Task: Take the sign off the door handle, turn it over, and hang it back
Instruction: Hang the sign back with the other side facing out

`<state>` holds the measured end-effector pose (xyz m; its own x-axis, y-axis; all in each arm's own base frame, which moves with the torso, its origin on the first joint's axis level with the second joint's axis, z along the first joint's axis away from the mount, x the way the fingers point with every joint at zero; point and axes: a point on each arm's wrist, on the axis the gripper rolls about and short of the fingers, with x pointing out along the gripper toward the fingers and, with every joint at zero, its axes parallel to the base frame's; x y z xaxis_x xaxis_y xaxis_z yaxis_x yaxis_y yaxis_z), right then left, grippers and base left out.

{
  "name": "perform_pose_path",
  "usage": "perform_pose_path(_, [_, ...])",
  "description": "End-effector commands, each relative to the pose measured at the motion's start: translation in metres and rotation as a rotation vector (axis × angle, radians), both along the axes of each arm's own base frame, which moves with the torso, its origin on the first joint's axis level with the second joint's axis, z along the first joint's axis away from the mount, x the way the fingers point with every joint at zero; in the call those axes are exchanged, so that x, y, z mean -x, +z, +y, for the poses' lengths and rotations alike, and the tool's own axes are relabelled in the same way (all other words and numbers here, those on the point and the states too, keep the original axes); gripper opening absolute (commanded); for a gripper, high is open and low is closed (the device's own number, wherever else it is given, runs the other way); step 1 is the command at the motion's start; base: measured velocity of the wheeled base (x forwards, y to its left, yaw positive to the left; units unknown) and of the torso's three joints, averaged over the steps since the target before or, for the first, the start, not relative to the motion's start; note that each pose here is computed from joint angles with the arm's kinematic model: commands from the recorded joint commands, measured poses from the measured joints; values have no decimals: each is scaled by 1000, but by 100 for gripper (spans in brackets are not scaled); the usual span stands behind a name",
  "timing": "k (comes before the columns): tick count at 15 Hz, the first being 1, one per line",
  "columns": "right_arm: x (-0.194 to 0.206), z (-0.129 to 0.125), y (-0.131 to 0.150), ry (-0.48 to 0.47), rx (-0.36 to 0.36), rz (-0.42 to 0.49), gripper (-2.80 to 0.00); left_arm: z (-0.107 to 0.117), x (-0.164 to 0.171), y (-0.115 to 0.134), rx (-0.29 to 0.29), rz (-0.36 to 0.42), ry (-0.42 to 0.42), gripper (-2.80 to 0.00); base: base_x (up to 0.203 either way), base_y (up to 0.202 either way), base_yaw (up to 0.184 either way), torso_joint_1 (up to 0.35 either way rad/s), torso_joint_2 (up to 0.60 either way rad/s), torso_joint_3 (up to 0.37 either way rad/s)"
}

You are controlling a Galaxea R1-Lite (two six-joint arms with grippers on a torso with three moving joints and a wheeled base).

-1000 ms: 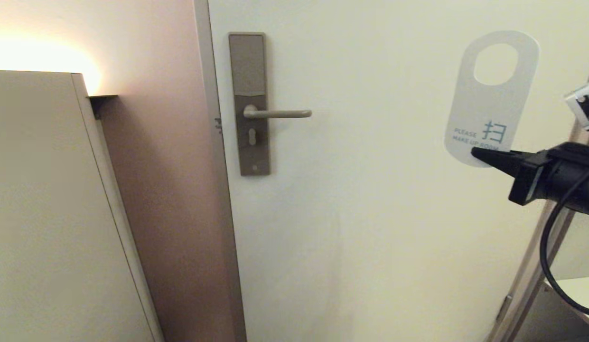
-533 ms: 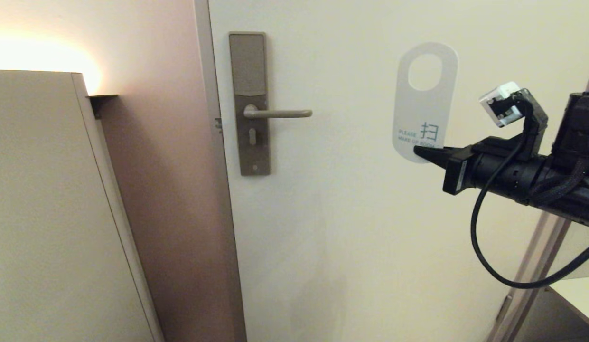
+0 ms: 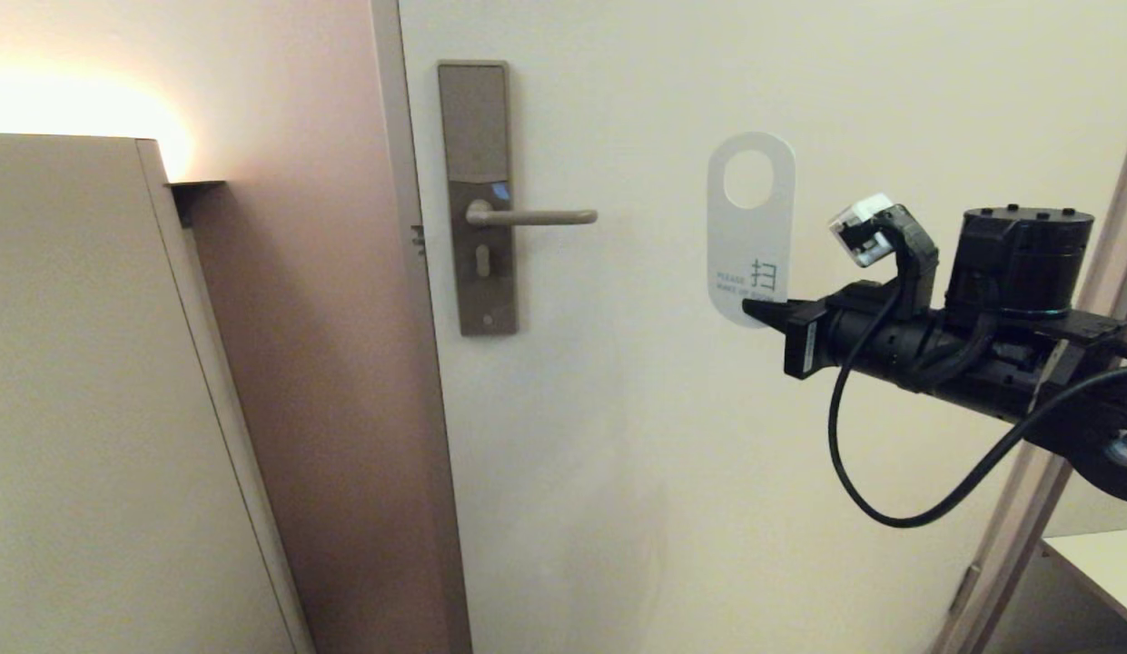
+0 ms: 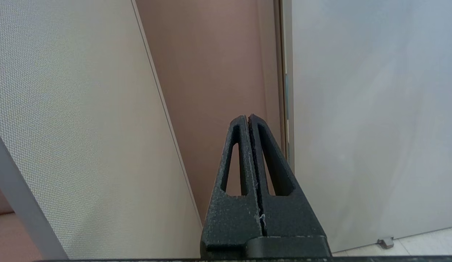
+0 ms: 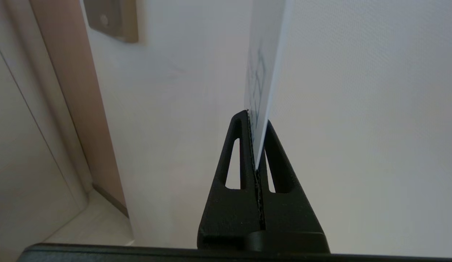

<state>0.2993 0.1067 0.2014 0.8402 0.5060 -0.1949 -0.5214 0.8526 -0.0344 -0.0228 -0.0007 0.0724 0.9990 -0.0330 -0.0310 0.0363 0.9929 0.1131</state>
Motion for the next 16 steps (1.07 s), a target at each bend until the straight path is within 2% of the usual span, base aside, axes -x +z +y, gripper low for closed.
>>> perform_pose_path(1, [-14, 10, -6, 17, 6, 7, -280, 0, 0, 0, -1, 0, 1, -280, 0, 0, 0, 0, 0, 0])
perform_pose_path(9, [-37, 47, -27, 95, 61, 2, -280, 0, 0, 0, -1, 0, 0, -280, 0, 0, 0, 0, 0, 0])
perform_pose_path(16, [-67, 62, -32, 75, 80, -49, -280, 0, 0, 0, -1, 0, 0, -280, 0, 0, 0, 0, 0, 0])
